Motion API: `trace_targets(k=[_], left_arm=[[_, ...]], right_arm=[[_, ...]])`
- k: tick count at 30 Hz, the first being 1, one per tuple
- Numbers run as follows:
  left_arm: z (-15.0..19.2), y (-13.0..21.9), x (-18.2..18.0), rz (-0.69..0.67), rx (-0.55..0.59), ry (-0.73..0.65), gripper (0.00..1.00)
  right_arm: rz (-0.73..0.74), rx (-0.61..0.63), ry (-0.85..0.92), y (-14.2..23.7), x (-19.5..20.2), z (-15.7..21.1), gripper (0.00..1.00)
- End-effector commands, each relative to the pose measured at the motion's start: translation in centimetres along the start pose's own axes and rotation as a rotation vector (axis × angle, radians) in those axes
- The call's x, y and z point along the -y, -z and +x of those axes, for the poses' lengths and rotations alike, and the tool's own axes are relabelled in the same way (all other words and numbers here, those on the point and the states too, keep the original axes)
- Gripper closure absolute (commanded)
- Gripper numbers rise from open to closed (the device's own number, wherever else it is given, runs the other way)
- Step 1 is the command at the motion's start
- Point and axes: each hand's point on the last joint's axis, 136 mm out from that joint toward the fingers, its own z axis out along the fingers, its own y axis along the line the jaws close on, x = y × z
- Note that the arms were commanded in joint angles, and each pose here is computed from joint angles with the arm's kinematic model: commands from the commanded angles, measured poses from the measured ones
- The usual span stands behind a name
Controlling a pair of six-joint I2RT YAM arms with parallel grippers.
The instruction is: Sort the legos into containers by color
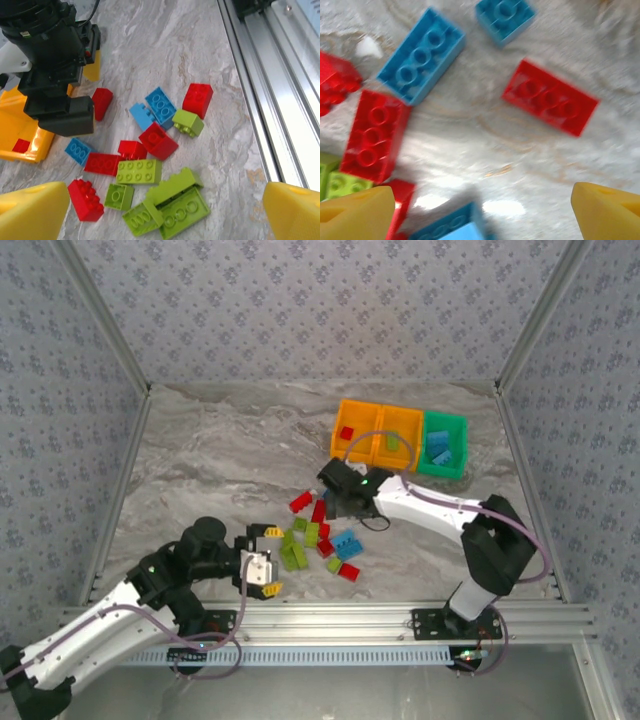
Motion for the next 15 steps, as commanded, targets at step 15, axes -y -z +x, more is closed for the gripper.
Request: trace_targets(k=[15], left_arm=[[-2.1,-0.6,-2.6,-0.061,0.082,0.172,0.01]], right_arm=[[-0.072,-0.23,0.338,-7.4,3.1,0.3,0.17]])
